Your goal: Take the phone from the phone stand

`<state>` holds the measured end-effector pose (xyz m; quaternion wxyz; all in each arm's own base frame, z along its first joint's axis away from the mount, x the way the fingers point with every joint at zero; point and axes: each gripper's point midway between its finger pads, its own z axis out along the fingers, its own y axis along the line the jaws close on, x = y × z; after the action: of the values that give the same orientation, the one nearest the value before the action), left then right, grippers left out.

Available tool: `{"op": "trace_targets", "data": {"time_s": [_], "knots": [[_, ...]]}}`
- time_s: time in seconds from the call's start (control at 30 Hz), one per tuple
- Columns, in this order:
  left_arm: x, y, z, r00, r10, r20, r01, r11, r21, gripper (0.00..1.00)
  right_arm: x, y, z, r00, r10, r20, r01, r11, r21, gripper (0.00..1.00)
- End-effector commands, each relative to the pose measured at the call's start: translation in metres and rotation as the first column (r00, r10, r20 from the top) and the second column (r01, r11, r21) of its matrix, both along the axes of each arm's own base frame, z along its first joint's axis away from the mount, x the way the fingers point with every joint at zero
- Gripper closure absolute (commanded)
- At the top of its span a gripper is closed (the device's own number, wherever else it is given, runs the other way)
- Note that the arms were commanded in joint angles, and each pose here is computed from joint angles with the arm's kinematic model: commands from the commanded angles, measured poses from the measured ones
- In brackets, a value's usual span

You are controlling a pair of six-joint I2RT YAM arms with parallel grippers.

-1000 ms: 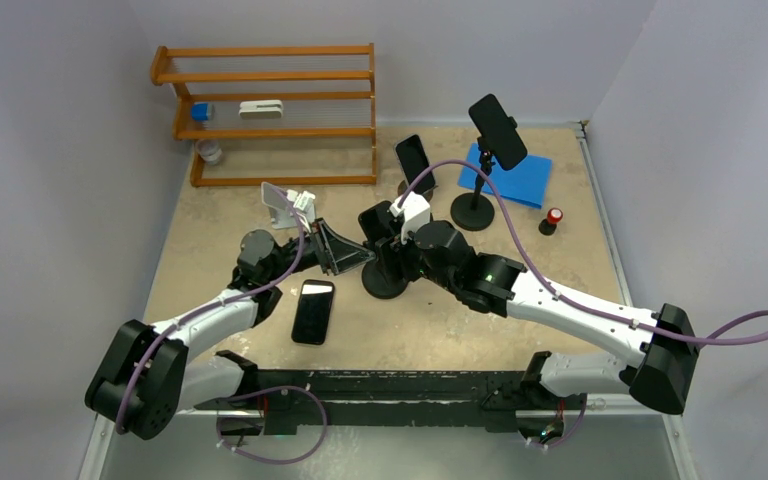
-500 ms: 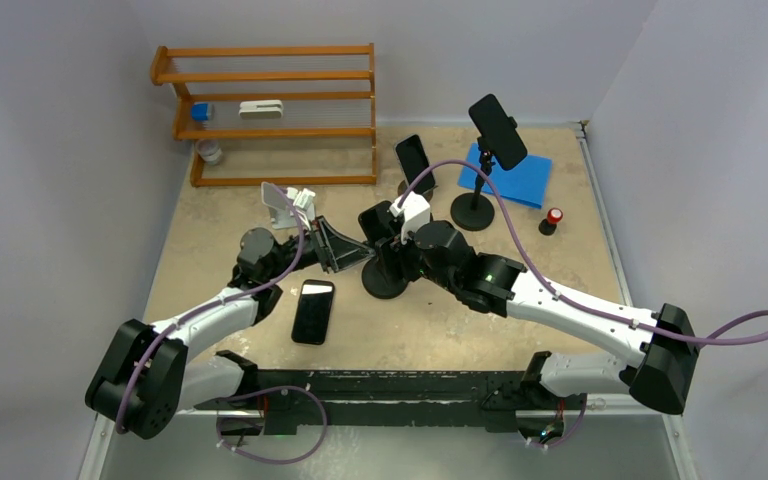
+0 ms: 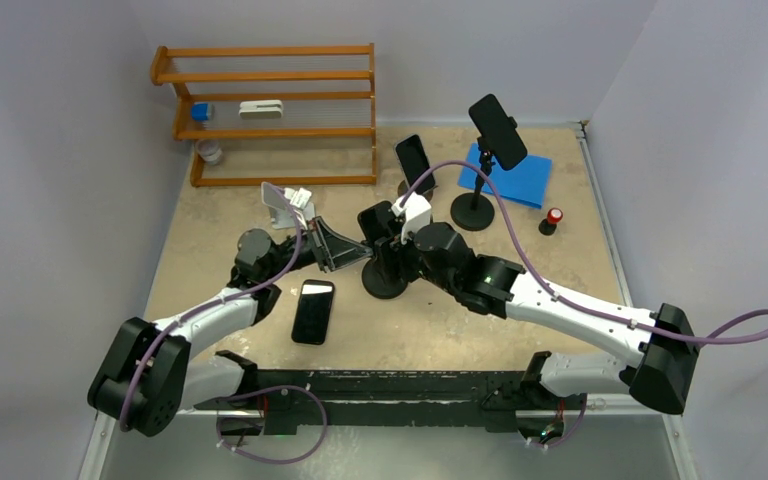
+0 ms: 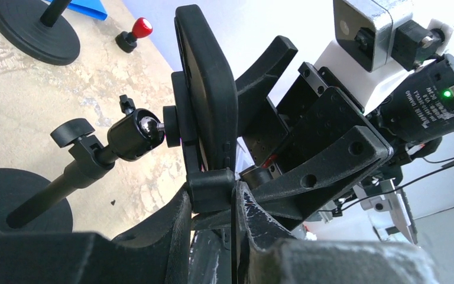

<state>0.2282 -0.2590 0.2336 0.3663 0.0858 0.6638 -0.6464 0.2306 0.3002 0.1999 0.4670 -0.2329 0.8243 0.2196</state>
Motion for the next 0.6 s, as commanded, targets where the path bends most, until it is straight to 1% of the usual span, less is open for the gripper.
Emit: {"op": "trace_targets", "data": {"time_s": [0.0,0.1,0.57], "knots": [[0.008,0.013,-0.012,0.998,0.038,-0.06,-0.04,0.998,-0.037,1.0,0.014,-0.013,0.012,0.993,-0.113,0.025,0.111,0.992,0.063,1.0],[0.009,0.013,-0.012,0.997,0.035,-0.069,-0.038,0.998,-0.04,1.0,0.013,-0.014,0.01,0.993,-0.117,0.019,0.116,0.991,0.065,1.0],[0.019,0.024,-0.022,0.989,0.12,-0.086,-0.118,0.993,0.019,1.0,0.023,-0.031,0.005,0.984,-0.178,0.006,0.177,0.981,0.074,1.0]]}}
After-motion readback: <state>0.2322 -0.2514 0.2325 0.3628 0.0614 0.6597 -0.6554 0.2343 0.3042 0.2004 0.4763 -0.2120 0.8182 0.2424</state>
